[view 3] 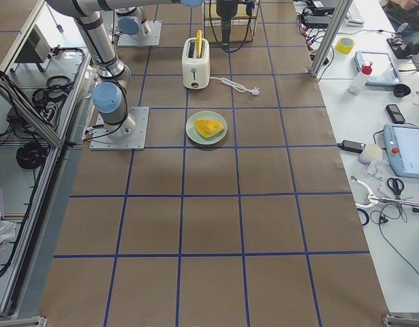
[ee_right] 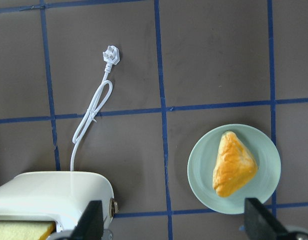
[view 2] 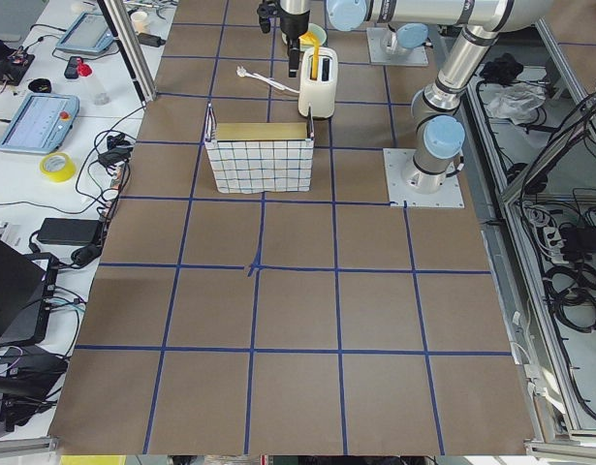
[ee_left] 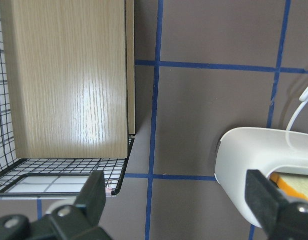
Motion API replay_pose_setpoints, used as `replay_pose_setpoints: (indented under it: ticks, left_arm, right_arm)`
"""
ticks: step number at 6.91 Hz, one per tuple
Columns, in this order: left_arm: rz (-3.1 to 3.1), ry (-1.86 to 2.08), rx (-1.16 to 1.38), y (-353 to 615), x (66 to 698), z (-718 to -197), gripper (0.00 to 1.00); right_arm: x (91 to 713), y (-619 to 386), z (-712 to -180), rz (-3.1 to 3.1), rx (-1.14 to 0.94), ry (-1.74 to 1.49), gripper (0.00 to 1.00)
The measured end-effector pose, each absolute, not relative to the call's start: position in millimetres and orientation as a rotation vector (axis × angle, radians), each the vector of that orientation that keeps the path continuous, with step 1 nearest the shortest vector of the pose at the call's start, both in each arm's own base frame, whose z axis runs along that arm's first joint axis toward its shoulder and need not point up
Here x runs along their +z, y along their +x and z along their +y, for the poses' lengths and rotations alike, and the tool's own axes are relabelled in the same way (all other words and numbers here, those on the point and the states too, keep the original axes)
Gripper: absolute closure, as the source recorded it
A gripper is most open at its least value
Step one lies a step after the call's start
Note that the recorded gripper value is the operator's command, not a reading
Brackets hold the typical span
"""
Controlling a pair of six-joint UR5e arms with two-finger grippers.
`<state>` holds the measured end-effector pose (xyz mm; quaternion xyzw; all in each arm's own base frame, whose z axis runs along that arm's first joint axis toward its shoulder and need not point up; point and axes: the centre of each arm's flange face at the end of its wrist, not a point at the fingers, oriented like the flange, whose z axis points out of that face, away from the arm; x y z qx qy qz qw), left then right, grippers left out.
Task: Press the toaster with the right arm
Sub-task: 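Lower the right gripper from above toward the plate beside the toaster, then swing the right gripper toward the lever on the toaster's side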
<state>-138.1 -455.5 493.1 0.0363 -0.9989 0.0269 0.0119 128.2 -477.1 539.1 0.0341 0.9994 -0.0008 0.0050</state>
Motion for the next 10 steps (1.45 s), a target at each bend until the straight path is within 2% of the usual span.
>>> replay_pose_setpoints:
  ticks: [1, 2, 3, 5, 6, 10]
  left_arm:
    - [-3.114, 0.113, 0.084, -138, 493, -456, 0.00]
    - [-3.115, 0.113, 0.085, -138, 493, -456, 0.00]
    - [-3.115, 0.113, 0.085, -138, 493, -456, 0.00]
    - [-3.114, 0.113, 0.085, -138, 493, -456, 0.00]
    - [-3.114, 0.113, 0.084, -138, 493, -456, 0.00]
    - [-3.115, 0.113, 0.085, -138, 493, -456, 0.00]
  right_arm:
    - [541, 128, -458, 3.136, 0.065, 0.137, 0.43]
    - [542, 127, -435, 3.144, 0.136, 0.189, 0.84]
    - [539, 126, -412, 3.148, 0.216, 0.234, 1.00]
    - [521, 127, -374, 3.126, 0.398, 0.266, 1.00]
    - [509, 128, -368, 3.108, 0.414, 0.268, 1.00]
    - [451, 135, -379, 3.027, 0.156, 0.204, 1.00]
